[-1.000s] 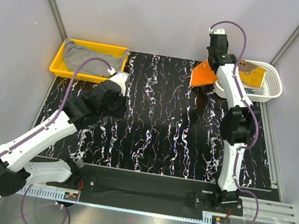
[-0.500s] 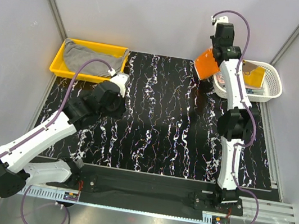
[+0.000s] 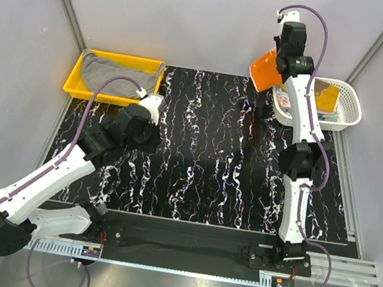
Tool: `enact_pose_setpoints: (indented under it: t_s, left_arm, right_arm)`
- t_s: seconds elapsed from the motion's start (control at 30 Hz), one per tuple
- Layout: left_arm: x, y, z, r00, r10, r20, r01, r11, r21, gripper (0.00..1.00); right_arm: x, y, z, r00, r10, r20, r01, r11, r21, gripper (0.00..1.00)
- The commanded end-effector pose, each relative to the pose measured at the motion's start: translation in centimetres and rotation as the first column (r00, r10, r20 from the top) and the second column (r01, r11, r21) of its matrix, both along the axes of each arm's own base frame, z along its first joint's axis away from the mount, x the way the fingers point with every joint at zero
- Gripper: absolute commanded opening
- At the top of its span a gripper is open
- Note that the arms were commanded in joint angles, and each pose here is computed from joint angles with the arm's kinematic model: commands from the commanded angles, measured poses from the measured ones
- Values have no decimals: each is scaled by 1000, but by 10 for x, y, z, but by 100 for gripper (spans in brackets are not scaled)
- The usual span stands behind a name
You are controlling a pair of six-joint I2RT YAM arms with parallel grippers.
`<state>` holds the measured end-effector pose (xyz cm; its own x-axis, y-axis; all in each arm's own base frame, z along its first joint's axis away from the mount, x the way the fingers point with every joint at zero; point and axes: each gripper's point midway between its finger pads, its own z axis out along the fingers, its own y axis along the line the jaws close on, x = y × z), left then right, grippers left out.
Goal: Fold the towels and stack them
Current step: Neatly place the folded towel into the bin
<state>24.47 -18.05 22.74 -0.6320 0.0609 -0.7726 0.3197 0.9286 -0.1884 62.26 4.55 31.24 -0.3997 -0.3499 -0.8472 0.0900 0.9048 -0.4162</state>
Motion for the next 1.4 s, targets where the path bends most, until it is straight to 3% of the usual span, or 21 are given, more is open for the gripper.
enact_pose_setpoints:
  t_s: [0.0,0.63,0.9,1.1,1.37]
  left_arm:
    - [3,-4,13,998,-23,51,25,999,-41,14]
    - [1,-5,15,998,-30,48,33,997,-66,13]
    - [1,-7,13,998,-41,41,44,997,-71,13]
    - [2,-8,9,999,-40,29,41,997,-63,14]
    - [6,-8,1,999,-33,6,33,998,-46,14]
  right_arm:
    - [-14,-6,84,980,-12,200,1,998,55,0]
    - [-36,-18,131,956,-54,287,38,998,59,0]
    - [-36,-27,123,955,-105,276,88,993,74,0]
    - [-22,-66,94,956,-174,235,133,975,181,0]
    - [10,-149,-7,960,-270,78,223,901,373,0]
